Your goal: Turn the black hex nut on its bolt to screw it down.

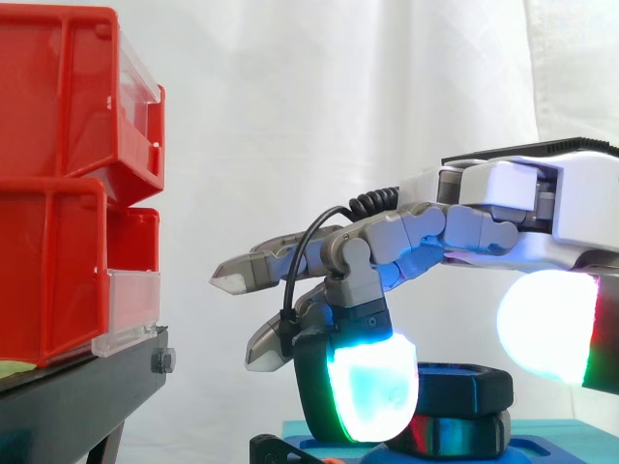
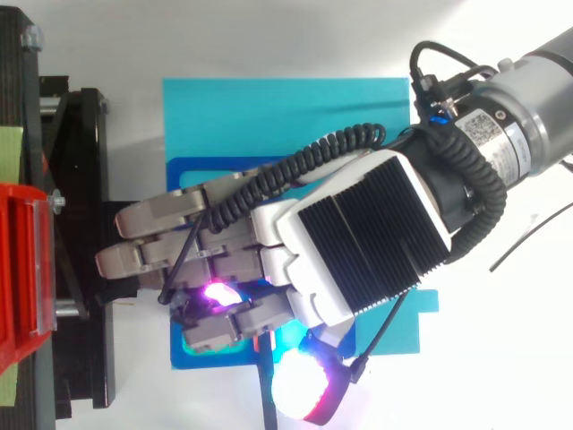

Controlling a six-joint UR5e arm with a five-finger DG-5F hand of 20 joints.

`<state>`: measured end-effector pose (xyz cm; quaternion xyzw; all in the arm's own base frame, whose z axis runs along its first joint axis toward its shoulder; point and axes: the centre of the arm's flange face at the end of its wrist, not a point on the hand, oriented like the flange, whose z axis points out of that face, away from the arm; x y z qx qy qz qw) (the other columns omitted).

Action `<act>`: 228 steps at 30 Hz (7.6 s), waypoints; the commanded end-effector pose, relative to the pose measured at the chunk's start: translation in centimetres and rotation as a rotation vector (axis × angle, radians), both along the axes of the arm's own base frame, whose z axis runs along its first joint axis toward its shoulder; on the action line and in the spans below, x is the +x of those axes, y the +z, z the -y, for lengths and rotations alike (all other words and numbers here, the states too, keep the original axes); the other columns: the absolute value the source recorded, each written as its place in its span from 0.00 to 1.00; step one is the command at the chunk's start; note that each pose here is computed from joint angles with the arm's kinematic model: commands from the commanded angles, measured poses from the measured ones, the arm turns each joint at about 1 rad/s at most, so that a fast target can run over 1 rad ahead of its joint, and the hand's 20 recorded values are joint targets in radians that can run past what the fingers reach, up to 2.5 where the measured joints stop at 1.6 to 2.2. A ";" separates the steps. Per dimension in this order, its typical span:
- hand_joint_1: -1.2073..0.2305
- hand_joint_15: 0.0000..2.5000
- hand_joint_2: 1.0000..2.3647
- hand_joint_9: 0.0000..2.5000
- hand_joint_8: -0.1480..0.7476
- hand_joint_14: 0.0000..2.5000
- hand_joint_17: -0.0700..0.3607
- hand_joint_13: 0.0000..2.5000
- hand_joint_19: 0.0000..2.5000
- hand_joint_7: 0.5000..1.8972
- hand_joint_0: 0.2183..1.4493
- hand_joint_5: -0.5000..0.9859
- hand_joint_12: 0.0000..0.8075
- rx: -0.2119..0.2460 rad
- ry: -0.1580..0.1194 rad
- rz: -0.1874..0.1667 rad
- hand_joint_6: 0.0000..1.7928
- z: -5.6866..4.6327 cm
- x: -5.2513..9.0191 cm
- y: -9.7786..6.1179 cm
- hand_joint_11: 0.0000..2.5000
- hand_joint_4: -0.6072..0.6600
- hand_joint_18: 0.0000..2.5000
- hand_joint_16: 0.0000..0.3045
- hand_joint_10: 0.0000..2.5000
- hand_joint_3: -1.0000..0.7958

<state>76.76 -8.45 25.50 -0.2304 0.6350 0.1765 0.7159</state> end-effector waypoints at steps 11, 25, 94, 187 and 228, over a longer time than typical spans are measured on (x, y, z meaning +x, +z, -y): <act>0.72 0.01 0.00 0.26 0.50 0.00 0.39 0.13 0.09 0.66 0.24 0.29 0.41 -0.009 0.006 0.014 0.31 1.0 -0.2 0.0 0.08 0.66 0.06 0.14 0.00 0.28; 0.72 0.01 0.00 0.26 0.51 0.00 0.38 0.13 0.09 0.66 0.24 0.29 0.41 -0.018 -0.003 0.029 0.31 2.3 -0.3 0.2 0.08 0.66 0.06 0.14 0.00 0.28; 0.72 0.02 0.00 0.26 0.51 0.00 0.38 0.14 0.09 0.70 0.24 0.29 0.41 -0.009 0.039 0.079 0.29 3.6 -0.1 1.6 0.08 0.66 0.05 0.13 0.00 0.28; 0.49 0.01 0.00 0.25 0.52 0.00 0.42 0.14 0.10 0.66 0.17 0.27 0.45 -0.012 0.015 0.084 0.29 1.5 0.4 -0.3 0.08 0.67 0.07 0.16 0.00 0.28; 0.61 0.01 0.00 0.26 0.53 0.00 0.41 0.12 0.10 0.67 0.16 0.27 0.43 0.052 0.024 0.001 0.28 1.4 0.1 -0.5 0.08 0.72 0.01 0.15 0.00 0.28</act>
